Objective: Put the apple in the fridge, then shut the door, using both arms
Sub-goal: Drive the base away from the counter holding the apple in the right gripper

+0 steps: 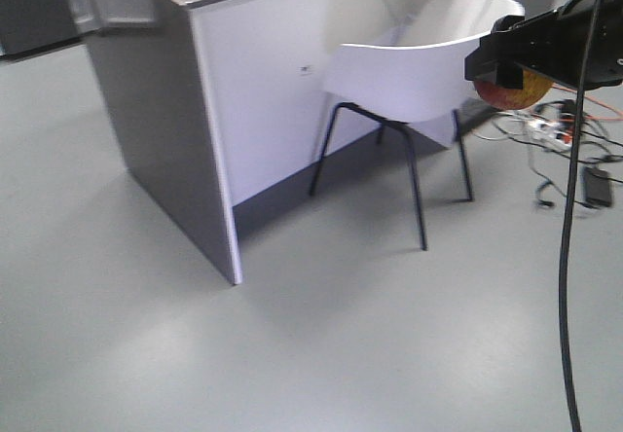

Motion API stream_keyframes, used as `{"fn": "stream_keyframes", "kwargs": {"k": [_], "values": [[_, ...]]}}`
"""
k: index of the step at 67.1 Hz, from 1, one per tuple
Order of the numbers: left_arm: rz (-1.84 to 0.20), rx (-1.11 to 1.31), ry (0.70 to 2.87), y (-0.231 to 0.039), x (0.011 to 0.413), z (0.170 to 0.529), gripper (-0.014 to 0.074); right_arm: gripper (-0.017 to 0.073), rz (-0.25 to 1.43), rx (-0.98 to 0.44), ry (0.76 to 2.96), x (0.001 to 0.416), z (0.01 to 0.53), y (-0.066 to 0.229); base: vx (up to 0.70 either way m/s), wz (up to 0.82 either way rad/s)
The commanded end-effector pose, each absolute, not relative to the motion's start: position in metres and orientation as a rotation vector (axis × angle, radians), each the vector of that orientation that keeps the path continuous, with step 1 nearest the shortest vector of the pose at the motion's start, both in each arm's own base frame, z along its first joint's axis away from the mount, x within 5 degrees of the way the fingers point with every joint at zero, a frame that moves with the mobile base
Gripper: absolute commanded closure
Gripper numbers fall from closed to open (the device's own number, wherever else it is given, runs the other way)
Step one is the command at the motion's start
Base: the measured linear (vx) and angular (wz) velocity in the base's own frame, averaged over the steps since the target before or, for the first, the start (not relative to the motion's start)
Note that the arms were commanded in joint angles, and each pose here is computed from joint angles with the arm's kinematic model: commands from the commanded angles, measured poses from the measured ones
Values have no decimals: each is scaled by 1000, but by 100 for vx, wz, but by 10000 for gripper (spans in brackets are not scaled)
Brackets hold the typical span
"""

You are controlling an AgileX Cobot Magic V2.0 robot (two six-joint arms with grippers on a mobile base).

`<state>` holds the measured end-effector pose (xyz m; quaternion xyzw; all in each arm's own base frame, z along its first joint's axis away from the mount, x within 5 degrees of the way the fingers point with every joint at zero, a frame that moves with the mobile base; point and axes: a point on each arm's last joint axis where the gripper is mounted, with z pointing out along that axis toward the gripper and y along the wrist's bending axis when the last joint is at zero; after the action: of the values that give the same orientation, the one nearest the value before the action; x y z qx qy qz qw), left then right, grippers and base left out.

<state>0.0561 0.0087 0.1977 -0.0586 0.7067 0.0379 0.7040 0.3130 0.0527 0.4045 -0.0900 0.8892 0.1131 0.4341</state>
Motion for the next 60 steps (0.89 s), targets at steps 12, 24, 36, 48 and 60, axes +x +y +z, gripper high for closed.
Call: {"fn": "stream_keyframes", "kwargs": {"k": [12,24,36,48,60], "values": [[65,-108,1510,6,56,199,601,458,277,-216,2079,306,431,52,3,55],[65,-108,1510,6,56,199,601,458,277,-216,2079,306,431,52,4,54],[65,-108,1510,6,56,199,601,458,277,-216,2079,306,431,52,5,45],[65,-108,1510,6,56,199,601,458,277,-216,2079,306,431,52,6,34],[65,-108,1510,6,56,199,601,458,277,-216,2079,306,431,52,8,34]]}}
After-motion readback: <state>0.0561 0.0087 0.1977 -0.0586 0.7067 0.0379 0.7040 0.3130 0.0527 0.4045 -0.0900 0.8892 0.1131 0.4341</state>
